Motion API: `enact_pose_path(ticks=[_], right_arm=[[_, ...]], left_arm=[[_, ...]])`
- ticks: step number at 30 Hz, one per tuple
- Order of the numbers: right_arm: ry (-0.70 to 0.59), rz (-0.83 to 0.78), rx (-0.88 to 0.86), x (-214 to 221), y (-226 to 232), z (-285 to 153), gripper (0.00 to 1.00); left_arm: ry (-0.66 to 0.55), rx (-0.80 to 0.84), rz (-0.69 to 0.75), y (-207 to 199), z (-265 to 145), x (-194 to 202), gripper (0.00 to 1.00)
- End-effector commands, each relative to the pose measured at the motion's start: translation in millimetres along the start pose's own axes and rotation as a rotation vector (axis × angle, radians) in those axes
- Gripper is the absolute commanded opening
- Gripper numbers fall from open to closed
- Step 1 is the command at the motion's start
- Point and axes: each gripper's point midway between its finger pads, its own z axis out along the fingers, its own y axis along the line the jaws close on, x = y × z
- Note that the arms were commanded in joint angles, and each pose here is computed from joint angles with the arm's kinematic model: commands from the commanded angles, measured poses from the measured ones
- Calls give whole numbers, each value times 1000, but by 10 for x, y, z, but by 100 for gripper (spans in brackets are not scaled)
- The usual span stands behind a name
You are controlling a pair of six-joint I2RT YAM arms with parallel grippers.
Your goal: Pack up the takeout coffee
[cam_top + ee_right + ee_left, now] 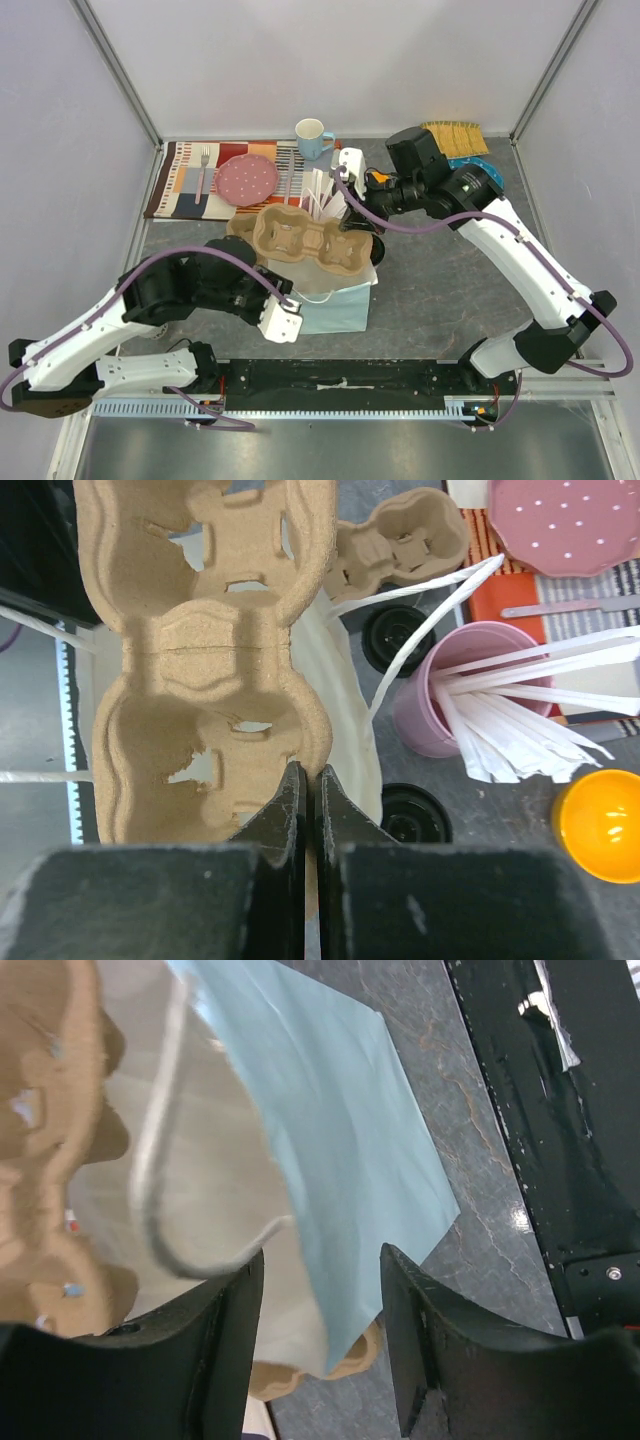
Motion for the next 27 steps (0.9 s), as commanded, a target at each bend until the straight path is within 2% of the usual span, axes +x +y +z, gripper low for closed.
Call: enact_pose_path(ticks=[1,8,12,15,16,18,19,21,22,24,25,27], right_arm=[[10,-134,50,-107,-44,-218,0],[66,-149,-22,105,81,-203,0],[104,-137,-4,203,50,-196,0],[121,-139,14,222,34,-237,0],[123,-139,14,224,39,-239,0],[120,-143,9,222,41,-236,0],[117,-140,-5,221,61,-211,0],[130,-132,-21,242,77,-147,0],[142,-123,-13,260,60,-125,0],[152,-132,-37,257,108,-44,0],[164,-131,-40,273,117,-15,0],[194,-140,-51,303,152,76,0]], left_arm=[[-79,9,39,-15,-287,-200,57],[-100,-30,42,74,-458,-276,55],[-136,-146,60,455,-751,-481,50],[-135,-216,12,656,-820,-499,46],[-109,-256,-46,714,-815,-433,38],[-93,-348,-142,865,-723,-314,32],[-87,-437,-301,977,-749,-205,32],[-123,-573,-479,1171,-807,-98,37],[-134,-670,-648,1316,-898,30,38],[-111,-719,-796,1436,-907,196,39],[-84,-784,-920,1476,-972,378,39],[-70,-795,-1014,1505,-920,510,39]])
